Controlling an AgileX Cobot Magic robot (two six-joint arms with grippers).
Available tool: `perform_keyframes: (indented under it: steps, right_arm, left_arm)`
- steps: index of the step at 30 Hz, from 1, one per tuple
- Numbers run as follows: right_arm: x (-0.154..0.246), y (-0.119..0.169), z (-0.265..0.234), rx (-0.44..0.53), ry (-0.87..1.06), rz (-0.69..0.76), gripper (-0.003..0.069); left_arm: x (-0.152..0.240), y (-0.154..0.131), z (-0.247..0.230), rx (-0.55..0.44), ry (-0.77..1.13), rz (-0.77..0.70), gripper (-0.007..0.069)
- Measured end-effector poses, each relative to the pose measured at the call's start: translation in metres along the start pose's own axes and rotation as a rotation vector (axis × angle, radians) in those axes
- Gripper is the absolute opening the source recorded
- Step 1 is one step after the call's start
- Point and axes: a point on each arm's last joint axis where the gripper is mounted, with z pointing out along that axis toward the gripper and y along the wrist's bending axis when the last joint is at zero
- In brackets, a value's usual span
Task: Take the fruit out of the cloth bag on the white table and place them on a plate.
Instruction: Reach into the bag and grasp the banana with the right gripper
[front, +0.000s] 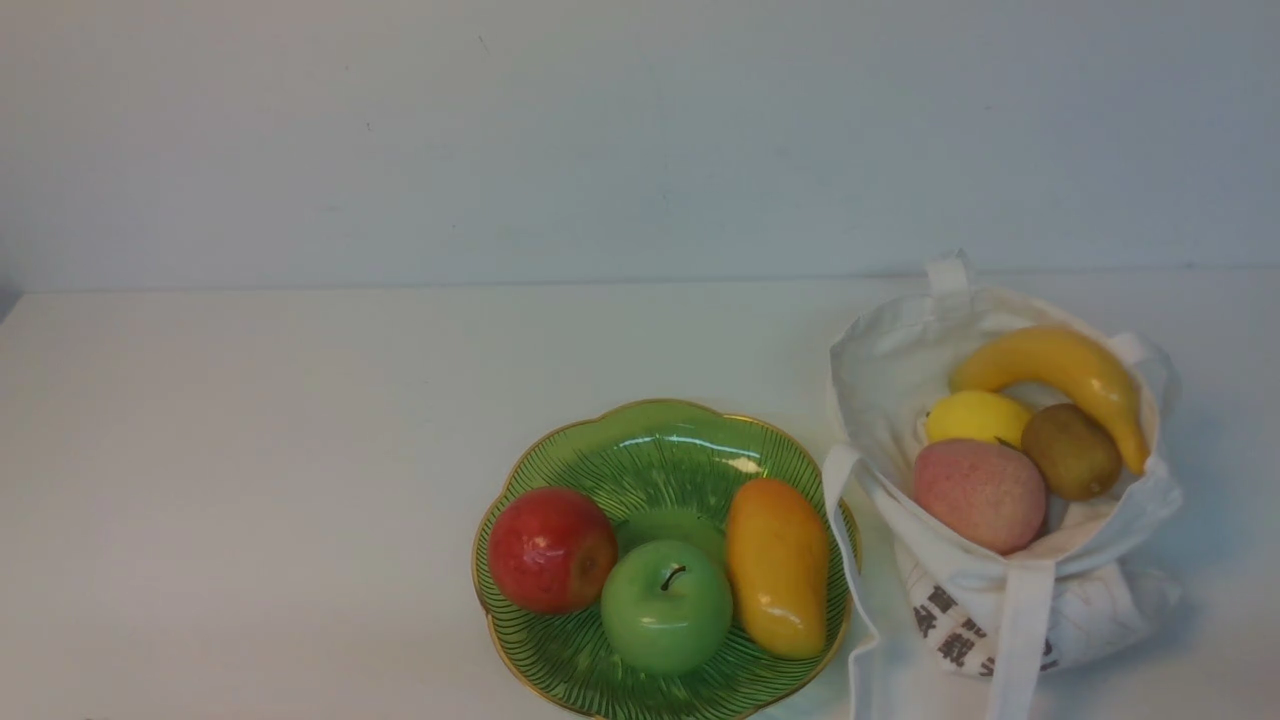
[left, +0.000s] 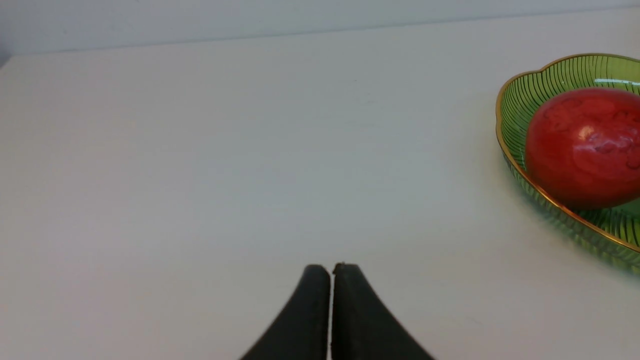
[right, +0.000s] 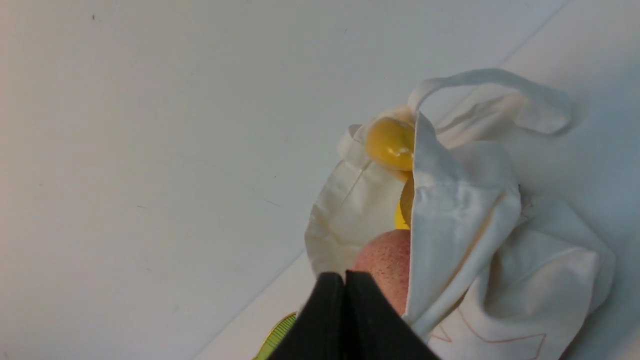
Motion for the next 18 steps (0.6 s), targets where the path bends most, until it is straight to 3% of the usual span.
perform_keyframes:
  steps: [3, 8, 11, 14, 18]
  right_arm:
    - [-0.004, 0.007, -0.002, -0.016, 0.004, -0.023, -0.0014]
    - [-0.050, 0.065, -0.016, -0.104, -0.071, -0.296, -0.0014]
    - [-0.069, 0.088, -0.008, -0.029, 0.031, -0.464, -0.0014]
    - [-0.081, 0.096, 0.020, 0.165, 0.299, -0.609, -0.0013]
    - [-0.086, 0.096, 0.062, 0.297, 0.547, -0.631, -0.0010]
  left_arm:
    - [0.000, 0.000, 0.000, 0.000, 0.000, 0.000, -0.0008]
    - [0.000, 0.000, 0.000, 0.000, 0.000, 0.000, -0.0008]
    - [0.000, 0.000, 0.000, 0.000, 0.000, 0.000, -0.0008]
    - [0.000, 0.000, 0.000, 0.000, 0.000, 0.000, -0.0008]
    - [0.000, 0.000, 0.000, 0.000, 0.000, 0.000, -0.0008]
